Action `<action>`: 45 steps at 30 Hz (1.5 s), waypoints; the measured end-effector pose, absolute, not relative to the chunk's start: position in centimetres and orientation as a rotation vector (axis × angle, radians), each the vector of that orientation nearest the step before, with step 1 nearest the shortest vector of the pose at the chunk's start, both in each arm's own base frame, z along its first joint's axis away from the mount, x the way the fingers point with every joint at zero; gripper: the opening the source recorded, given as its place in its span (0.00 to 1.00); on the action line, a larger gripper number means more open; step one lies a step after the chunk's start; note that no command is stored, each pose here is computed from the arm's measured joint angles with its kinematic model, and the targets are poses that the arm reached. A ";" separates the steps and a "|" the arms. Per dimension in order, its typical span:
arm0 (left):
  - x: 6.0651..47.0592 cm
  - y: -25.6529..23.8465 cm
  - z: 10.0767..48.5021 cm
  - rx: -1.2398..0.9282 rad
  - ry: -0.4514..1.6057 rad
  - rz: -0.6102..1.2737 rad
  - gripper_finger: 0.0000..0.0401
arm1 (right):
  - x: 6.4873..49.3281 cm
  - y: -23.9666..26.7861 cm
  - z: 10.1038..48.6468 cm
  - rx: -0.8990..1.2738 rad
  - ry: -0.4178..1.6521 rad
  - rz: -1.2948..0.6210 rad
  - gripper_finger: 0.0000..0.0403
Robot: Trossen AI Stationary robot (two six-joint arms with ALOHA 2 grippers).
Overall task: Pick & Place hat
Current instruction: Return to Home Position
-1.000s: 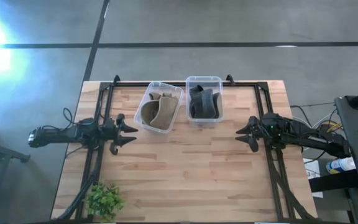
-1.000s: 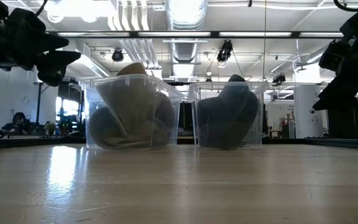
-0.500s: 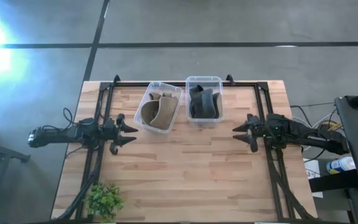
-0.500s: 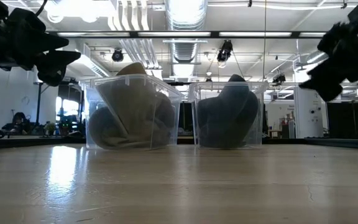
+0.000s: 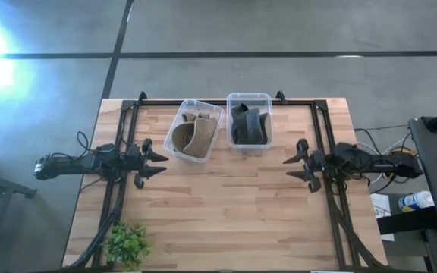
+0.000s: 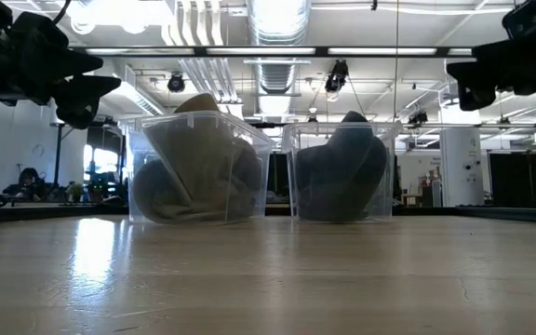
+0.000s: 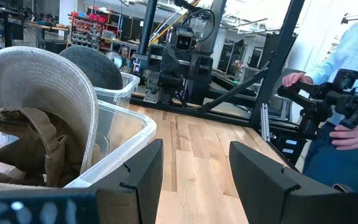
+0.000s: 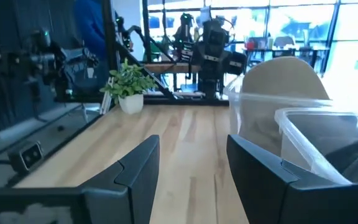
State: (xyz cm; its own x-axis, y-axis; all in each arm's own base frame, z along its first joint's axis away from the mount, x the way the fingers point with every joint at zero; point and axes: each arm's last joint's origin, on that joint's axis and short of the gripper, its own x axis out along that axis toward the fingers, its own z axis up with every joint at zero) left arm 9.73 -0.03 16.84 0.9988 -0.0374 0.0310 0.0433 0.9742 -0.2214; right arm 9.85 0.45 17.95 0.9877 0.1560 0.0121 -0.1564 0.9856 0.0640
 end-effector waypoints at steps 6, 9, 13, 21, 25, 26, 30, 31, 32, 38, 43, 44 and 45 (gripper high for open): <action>9.7 0.0 16.8 -0.224 -0.027 -0.041 0.45 | 9.8 0.4 16.9 0.072 -0.026 0.151 0.45; 9.7 0.0 16.8 -0.224 -0.026 -0.042 0.45 | 9.7 0.4 16.9 0.048 -0.034 0.147 0.45; 9.7 0.0 16.8 -0.224 -0.024 -0.041 0.45 | 9.8 0.4 16.8 0.055 -0.021 0.147 0.45; 9.7 0.0 16.8 -0.224 -0.024 -0.040 0.45 | 9.9 0.4 16.7 0.108 -0.001 0.146 0.45; 9.7 0.0 16.8 -0.224 -0.024 -0.040 0.45 | 9.9 0.4 16.7 0.098 -0.002 0.146 0.45; 9.7 0.0 16.8 -0.224 -0.024 -0.040 0.45 | 9.9 0.4 16.7 0.098 -0.001 0.146 0.45; 9.7 0.0 16.8 -0.224 -0.023 -0.040 0.45 | 9.9 0.4 16.7 0.097 -0.002 0.146 0.45; 9.7 0.0 16.8 -0.224 -0.023 -0.040 0.45 | 9.9 0.4 16.7 0.097 -0.002 0.146 0.45; 9.7 0.0 16.8 -0.224 -0.023 -0.040 0.45 | 9.9 0.4 16.7 0.097 -0.002 0.146 0.45; 9.7 0.0 16.8 -0.224 -0.023 -0.039 0.45 | 9.9 0.4 16.7 0.097 -0.002 0.146 0.45; 9.7 0.0 16.8 -0.224 -0.022 -0.039 0.45 | 9.9 0.4 16.7 0.097 -0.002 0.146 0.45; 9.7 0.0 16.8 -0.224 -0.022 -0.039 0.45 | 9.9 0.4 16.7 0.097 -0.002 0.146 0.45; 9.7 0.0 16.8 -0.224 -0.023 -0.039 0.45 | 9.9 0.4 16.7 0.097 -0.003 0.146 0.45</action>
